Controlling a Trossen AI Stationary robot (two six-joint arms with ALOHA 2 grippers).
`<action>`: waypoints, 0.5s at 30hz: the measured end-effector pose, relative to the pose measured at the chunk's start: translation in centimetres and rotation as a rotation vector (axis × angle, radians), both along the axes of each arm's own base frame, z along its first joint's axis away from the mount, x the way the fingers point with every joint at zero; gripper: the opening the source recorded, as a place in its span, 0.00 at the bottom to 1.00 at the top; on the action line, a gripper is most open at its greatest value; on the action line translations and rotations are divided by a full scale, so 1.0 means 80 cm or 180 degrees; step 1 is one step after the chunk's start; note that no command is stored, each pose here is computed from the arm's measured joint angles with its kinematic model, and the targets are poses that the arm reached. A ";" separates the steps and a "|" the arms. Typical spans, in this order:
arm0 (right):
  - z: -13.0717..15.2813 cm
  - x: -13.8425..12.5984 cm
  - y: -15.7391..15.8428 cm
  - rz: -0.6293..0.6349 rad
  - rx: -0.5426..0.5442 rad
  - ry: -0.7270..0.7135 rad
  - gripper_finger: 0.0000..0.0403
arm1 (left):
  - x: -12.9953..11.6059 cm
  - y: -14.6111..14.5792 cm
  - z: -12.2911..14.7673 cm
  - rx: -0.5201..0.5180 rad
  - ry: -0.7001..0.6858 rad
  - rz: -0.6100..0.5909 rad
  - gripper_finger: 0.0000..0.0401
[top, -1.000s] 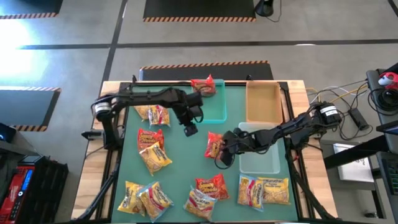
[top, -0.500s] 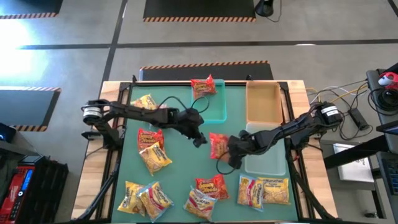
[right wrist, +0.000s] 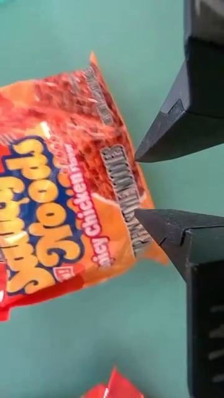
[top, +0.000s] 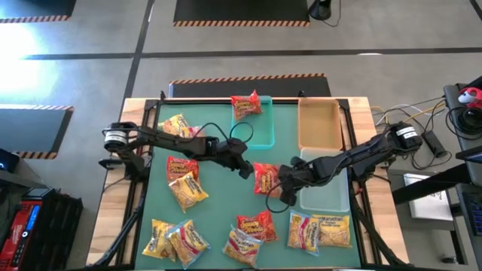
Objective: Sort Maruchan noodles
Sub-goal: Put the orange noodle pack into the green bin
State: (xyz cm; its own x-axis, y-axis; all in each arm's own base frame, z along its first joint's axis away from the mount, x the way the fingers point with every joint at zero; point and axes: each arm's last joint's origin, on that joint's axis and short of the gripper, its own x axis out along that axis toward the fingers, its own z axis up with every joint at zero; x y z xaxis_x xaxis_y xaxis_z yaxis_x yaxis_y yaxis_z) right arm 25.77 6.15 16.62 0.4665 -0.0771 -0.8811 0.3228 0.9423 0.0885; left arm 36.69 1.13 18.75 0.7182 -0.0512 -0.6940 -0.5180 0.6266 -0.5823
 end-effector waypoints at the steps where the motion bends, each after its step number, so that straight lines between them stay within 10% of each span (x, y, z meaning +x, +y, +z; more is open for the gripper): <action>1: -0.001 0.000 -0.001 -0.0006 -0.0058 0.0008 0.30 | 0.002 -0.002 -0.004 -0.0019 0.0011 0.0006 0.47; 15: -0.040 0.021 0.001 0.0048 -0.0483 0.0054 0.30 | 0.020 -0.023 -0.034 -0.0080 -0.0089 0.0139 0.47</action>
